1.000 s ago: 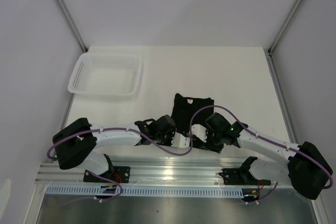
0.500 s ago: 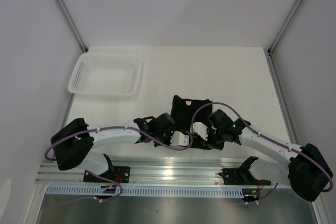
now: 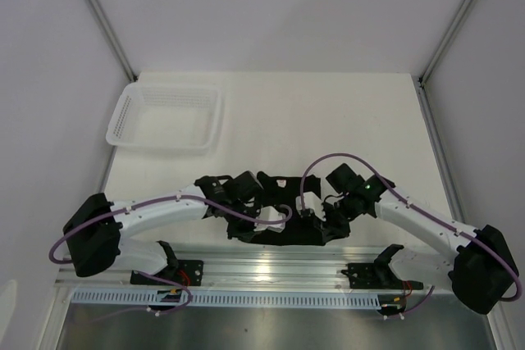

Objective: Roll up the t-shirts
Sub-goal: Roll the tshirt

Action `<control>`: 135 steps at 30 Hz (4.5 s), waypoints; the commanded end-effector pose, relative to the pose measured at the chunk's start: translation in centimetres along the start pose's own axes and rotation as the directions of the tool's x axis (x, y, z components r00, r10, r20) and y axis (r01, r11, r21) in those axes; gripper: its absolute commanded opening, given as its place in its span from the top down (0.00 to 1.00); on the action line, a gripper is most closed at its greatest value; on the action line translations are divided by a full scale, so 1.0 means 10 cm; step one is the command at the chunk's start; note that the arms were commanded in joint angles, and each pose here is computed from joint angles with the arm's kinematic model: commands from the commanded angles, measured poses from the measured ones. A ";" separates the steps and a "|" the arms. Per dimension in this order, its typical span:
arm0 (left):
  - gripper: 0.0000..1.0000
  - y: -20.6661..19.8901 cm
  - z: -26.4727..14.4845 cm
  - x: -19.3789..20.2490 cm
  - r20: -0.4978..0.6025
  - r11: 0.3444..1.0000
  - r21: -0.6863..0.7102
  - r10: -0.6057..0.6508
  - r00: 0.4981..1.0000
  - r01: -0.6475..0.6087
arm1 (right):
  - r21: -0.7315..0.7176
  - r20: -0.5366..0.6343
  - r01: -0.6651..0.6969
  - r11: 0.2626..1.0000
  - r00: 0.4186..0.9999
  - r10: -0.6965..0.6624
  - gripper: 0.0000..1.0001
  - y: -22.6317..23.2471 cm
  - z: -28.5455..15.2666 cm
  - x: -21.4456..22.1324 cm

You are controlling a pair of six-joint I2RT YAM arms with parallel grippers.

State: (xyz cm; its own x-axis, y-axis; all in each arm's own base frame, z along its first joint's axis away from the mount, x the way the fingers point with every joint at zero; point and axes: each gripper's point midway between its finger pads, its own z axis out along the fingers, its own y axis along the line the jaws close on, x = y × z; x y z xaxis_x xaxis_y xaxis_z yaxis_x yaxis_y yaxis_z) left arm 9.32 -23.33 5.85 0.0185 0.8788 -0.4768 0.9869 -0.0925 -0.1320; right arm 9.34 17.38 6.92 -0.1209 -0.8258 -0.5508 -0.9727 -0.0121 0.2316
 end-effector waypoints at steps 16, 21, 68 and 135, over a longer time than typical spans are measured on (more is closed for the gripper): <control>0.88 0.11 -0.11 0.01 0.023 0.968 0.220 -0.131 0.991 0.123 | 0.056 0.077 -0.088 0.995 0.993 0.084 0.93 -0.38 0.05 -0.12; 0.84 0.37 -0.13 0.01 0.020 0.965 0.202 -0.172 0.985 0.165 | 0.074 0.080 -0.116 0.991 0.991 0.110 0.93 -0.49 0.08 -0.10; 0.62 0.68 -0.34 -0.21 0.025 0.955 0.017 -0.296 0.955 0.296 | 0.126 0.318 -0.278 0.952 0.921 0.226 0.83 -0.56 -0.12 -0.59; 0.99 0.39 0.02 0.00 -0.028 0.969 -0.199 -0.157 0.987 0.148 | 0.311 0.146 0.145 0.939 0.969 -0.199 0.47 -0.30 -0.10 -0.19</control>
State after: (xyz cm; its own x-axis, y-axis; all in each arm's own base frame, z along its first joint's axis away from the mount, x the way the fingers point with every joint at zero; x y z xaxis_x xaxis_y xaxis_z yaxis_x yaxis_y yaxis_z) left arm 13.98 -22.56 3.32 -0.0950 0.9276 -0.3614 0.9904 0.1247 0.0597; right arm 13.79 17.82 8.32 -0.0042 -0.7249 -0.6889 -0.9844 0.1242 -0.1248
